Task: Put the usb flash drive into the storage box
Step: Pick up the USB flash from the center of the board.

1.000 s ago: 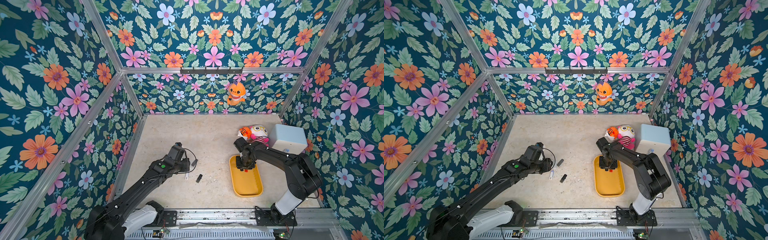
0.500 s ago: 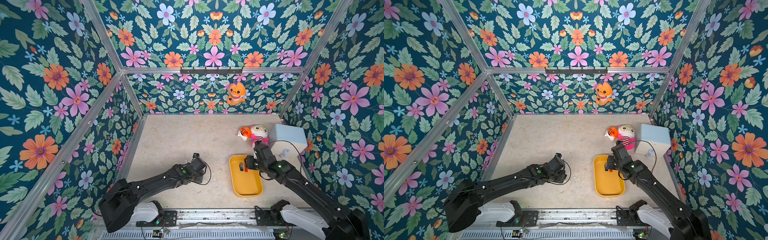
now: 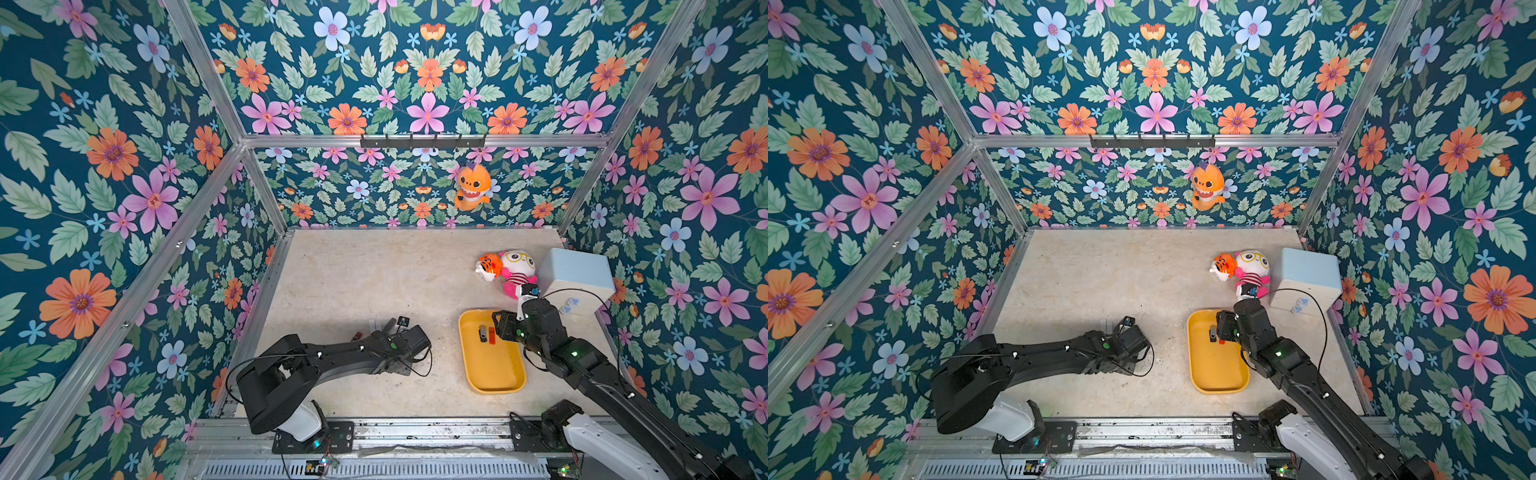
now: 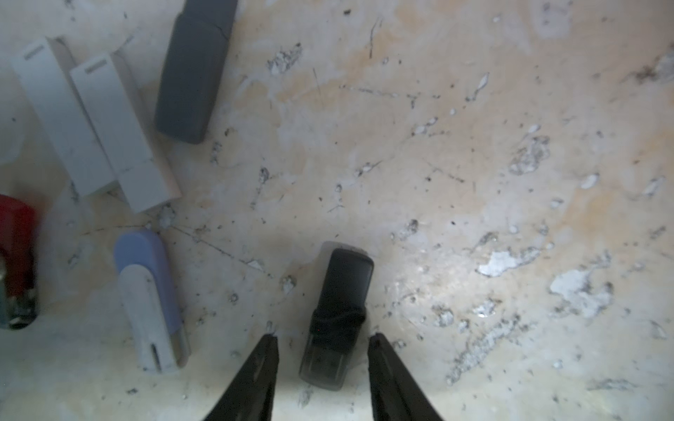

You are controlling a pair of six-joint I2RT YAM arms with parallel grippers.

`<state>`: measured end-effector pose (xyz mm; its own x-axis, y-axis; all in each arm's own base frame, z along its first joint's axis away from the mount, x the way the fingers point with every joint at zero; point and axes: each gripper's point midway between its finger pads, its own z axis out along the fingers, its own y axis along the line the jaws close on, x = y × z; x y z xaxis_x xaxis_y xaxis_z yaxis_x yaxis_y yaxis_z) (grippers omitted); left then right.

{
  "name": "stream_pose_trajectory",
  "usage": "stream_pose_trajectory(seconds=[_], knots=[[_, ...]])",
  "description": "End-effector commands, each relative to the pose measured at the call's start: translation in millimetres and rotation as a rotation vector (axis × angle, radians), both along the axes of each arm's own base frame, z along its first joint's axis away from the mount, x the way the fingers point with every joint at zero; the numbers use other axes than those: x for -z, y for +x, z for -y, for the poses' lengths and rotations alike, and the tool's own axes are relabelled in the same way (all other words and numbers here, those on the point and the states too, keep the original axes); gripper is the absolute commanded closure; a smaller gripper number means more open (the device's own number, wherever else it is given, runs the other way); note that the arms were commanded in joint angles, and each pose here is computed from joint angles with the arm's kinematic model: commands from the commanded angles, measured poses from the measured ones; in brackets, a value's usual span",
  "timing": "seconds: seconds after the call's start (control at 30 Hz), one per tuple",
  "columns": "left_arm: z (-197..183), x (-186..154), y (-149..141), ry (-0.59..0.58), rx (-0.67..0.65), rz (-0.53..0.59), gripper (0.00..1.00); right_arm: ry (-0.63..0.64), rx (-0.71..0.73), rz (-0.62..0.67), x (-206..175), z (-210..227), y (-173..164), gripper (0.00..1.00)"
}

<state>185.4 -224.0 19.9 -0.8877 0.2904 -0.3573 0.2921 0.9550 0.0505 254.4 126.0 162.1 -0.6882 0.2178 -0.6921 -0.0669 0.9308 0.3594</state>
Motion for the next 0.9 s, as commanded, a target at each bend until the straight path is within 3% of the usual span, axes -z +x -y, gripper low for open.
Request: stream_pose_trajectory(seconds=[0.0, 0.2, 0.53, 0.7, 0.87], knots=[[0.6, 4.9, -1.4, -0.003, -0.002, -0.011, 0.56, 0.007, 0.019, 0.024, -5.4, 0.9, 4.5, 0.48], [-2.1, 18.1, -5.8, 0.006, -0.003, -0.035, 0.6, 0.011, 0.018, 0.031, -6.2, 0.8, 4.4, 0.48], [-2.4, 18.8, -5.3, 0.002, -0.006, -0.039, 0.8, 0.011, 0.018, 0.032, -6.0, 0.7, 4.8, 0.48], [7.8, -2.5, 3.7, -0.031, -0.014, -0.003, 0.82, 0.011, 0.018, 0.031, -5.9, 0.4, 5.3, 0.48], [54.1, -53.9, 14.2, -0.21, 0.011, 0.055, 0.83, -0.008, 0.048, 0.029, -4.7, 7.0, 5.1, 0.48]])
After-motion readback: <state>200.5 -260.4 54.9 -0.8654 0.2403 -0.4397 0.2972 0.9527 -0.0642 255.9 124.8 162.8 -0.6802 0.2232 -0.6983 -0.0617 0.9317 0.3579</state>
